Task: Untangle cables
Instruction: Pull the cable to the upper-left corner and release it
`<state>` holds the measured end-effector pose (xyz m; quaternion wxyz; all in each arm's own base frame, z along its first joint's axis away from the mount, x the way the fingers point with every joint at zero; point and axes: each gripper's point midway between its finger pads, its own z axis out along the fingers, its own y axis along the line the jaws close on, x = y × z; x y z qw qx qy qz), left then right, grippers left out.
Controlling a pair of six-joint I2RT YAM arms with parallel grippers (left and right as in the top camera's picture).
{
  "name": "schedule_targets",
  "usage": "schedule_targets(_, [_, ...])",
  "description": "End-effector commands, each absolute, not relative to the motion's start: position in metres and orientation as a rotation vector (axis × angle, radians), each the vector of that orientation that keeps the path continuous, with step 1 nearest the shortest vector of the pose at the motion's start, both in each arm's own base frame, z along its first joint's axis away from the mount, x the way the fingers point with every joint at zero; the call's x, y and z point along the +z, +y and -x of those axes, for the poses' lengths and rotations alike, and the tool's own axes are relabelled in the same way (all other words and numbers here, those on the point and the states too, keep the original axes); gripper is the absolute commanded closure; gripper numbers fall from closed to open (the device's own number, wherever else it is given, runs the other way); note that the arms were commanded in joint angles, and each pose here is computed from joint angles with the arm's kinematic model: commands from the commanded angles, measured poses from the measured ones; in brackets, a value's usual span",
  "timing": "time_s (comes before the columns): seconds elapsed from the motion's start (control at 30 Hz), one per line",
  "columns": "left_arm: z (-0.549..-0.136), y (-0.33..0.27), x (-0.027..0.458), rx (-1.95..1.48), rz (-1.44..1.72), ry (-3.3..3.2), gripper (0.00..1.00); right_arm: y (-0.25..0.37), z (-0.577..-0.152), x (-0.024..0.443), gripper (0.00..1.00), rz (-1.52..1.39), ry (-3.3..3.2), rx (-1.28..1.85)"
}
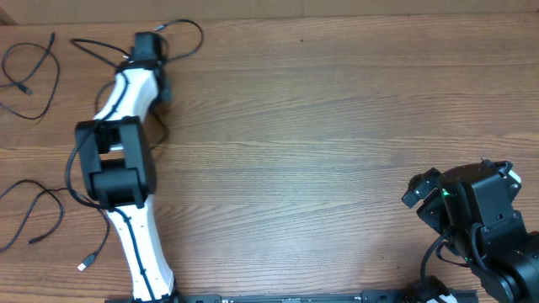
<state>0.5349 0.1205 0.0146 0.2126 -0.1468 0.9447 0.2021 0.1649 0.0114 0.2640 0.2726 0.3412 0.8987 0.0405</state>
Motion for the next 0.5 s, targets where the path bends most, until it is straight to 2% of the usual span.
schedule_targets(0.0, [-0.545, 0.157, 0.022, 0.684, 0.333, 2.558, 0.96, 0.010, -0.166, 0.270, 0.00, -0.925, 2.390, 0.119])
schedule_targets(0.23, [-0.588, 0.203, 0.067, 0.755, 0.270, 2.299, 0.96, 0.010, -0.166, 0.270, 0.00, -0.925, 2.390, 0.119])
schedule_targets(0.47, [-0.599, 0.212, 0.091, 0.794, 0.304, 2.204, 0.96, 0.010, -0.166, 0.270, 0.00, -0.925, 2.390, 0.119])
